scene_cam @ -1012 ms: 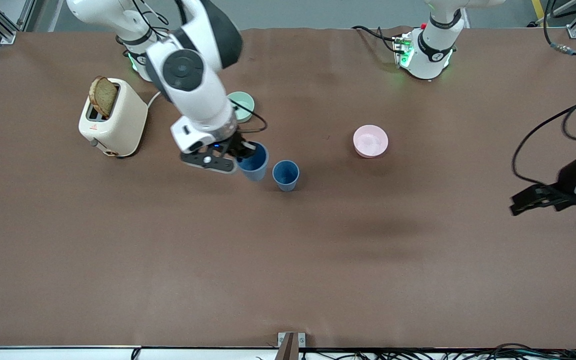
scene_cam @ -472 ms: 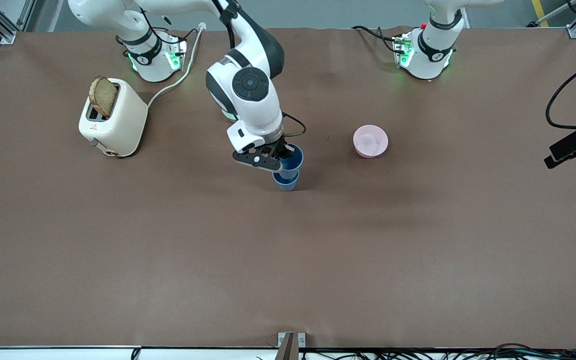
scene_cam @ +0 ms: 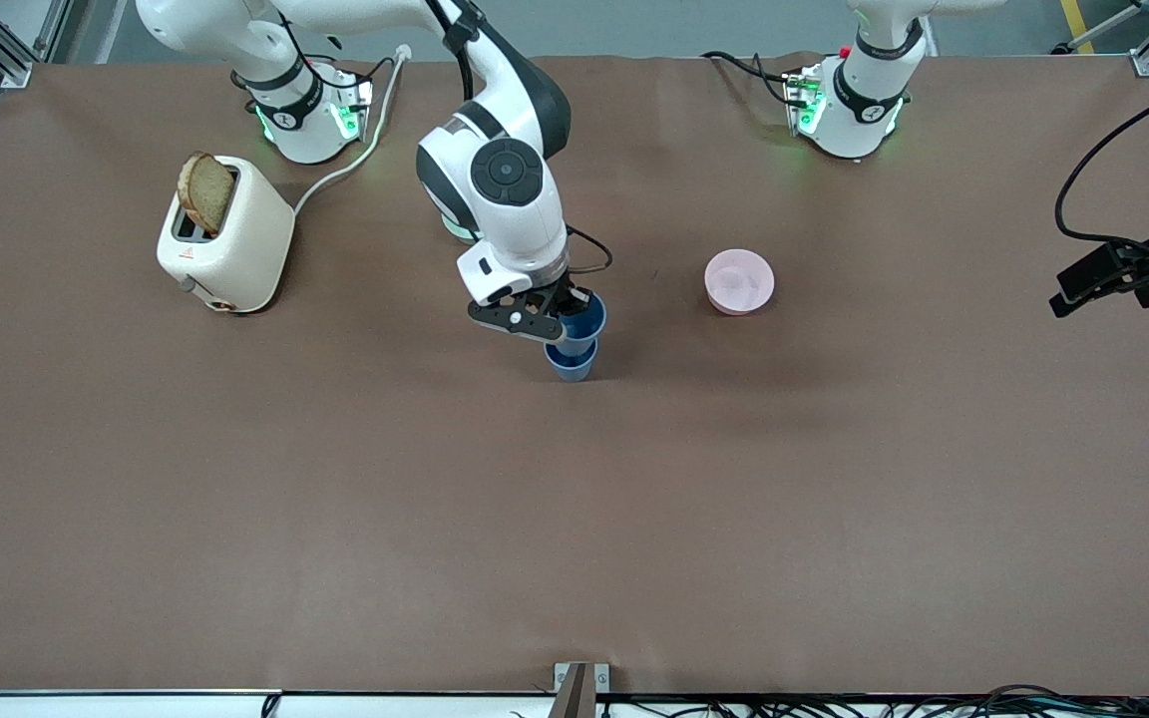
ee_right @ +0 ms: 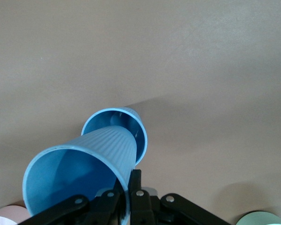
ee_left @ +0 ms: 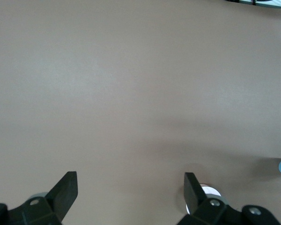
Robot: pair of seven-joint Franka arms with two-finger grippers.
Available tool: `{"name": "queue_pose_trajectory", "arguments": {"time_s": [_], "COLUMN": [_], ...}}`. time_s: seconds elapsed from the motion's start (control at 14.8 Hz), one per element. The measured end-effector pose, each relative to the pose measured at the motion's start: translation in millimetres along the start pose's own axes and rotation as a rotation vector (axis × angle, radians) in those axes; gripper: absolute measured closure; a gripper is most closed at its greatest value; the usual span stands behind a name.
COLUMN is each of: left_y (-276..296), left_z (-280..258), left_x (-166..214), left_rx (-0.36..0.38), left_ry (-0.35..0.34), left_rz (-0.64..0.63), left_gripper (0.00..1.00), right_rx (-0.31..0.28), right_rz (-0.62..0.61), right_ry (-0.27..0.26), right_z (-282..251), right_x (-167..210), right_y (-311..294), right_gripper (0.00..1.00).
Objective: Stack blue cups with both arms
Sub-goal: 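Open the right gripper and withdraw it from the stacked cups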
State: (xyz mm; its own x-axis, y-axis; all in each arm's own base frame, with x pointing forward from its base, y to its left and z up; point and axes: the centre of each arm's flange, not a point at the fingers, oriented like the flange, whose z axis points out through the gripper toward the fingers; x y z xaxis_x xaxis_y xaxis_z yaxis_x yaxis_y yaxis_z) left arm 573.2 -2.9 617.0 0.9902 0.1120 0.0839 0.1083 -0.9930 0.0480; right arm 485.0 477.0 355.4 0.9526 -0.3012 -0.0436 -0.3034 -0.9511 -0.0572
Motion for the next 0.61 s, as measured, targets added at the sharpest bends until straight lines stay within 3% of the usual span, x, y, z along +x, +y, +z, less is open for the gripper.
{"name": "queue_pose_trajectory", "arguments": {"time_s": [0.34, 0.61], "left_y": [5, 11], "left_z": [-7, -5], "left_x": [2, 2], "left_rx": [-0.003, -0.004], "left_ry": [0.02, 0.016], "left_rz": [0.009, 0.018], "left_gripper": [0.0, 0.0], "right_rx": [-0.006, -0.046], "right_rz": [0.03, 0.046], "right_ry": [0.017, 0.062], "right_z": [-12, -80], "right_x": [26, 96], "right_y": [14, 82], "right_gripper": [0.41, 0.02]}}
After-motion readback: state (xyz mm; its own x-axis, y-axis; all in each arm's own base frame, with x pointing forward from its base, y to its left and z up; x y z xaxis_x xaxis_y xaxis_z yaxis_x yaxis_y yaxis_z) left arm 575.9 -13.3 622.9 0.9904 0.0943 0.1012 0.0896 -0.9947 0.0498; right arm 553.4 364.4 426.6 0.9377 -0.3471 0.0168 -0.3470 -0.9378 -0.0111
